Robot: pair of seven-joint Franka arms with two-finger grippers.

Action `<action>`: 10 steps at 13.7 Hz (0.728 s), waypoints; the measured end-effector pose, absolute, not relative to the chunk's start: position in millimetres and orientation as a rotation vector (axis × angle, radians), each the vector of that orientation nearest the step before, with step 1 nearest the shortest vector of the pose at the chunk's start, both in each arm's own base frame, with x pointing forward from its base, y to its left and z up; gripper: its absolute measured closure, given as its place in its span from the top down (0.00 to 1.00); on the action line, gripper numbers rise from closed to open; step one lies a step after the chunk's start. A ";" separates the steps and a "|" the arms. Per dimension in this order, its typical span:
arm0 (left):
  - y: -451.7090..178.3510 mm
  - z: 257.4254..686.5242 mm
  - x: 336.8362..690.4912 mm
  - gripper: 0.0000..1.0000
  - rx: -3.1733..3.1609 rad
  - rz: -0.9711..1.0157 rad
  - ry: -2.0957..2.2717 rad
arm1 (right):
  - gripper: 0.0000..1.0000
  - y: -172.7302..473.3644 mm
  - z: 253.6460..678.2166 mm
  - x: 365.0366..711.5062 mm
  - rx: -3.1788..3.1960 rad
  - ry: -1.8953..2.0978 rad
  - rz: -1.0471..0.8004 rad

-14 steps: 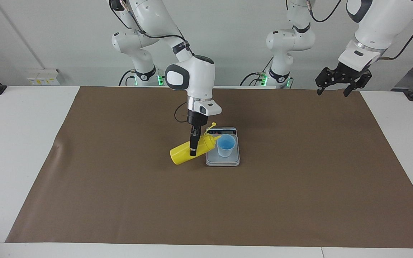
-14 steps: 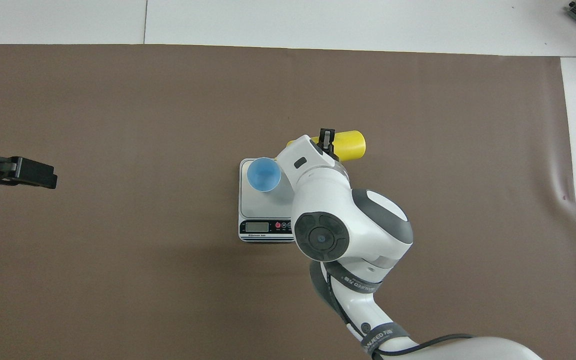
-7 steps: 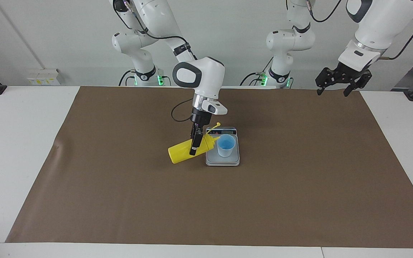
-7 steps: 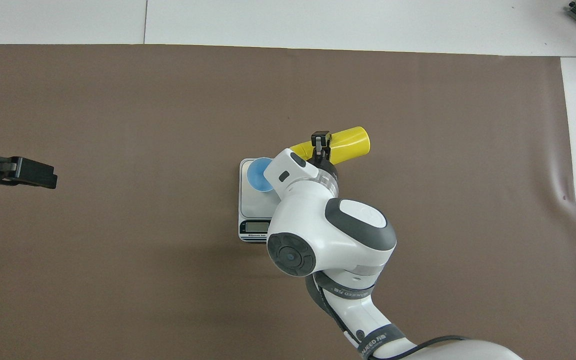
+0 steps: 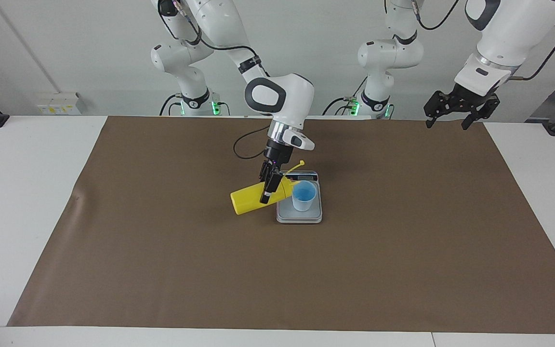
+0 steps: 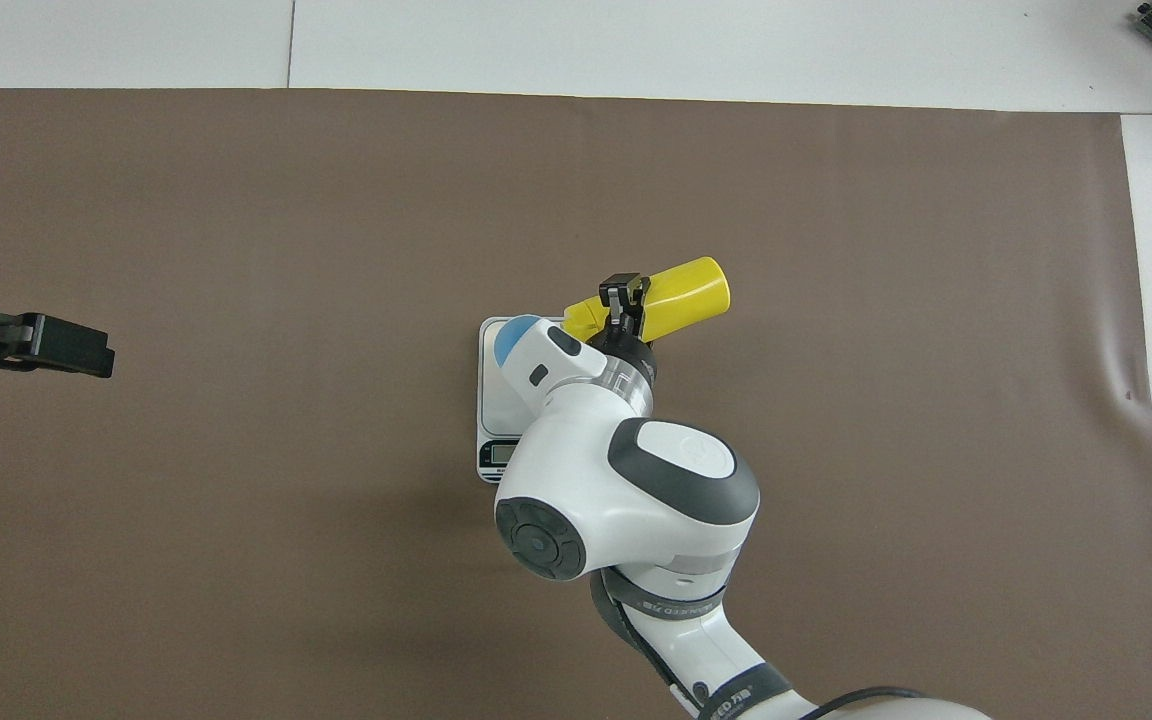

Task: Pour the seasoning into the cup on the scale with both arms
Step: 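Tilt the yellow bottle nozzle-down into the cup with the right gripper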

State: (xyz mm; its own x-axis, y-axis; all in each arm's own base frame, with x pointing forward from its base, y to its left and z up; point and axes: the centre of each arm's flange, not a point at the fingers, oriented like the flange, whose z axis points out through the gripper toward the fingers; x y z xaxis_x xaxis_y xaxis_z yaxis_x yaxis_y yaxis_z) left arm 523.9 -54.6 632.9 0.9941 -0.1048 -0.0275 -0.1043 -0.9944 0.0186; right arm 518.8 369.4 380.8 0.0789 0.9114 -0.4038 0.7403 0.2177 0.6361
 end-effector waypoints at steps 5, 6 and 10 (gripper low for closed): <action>-54.6 632.9 523.9 1.00 3.120 -0.044 -0.164 | 0.57 372.4 363.7 519.2 1.485 1.698 0.248; -54.6 632.9 523.9 1.00 3.120 -0.044 -0.164 | 0.57 372.3 361.5 519.6 1.476 1.700 0.244; -54.6 632.8 523.9 1.00 3.120 -0.044 -0.164 | 0.57 370.5 357.6 520.6 1.456 1.694 0.225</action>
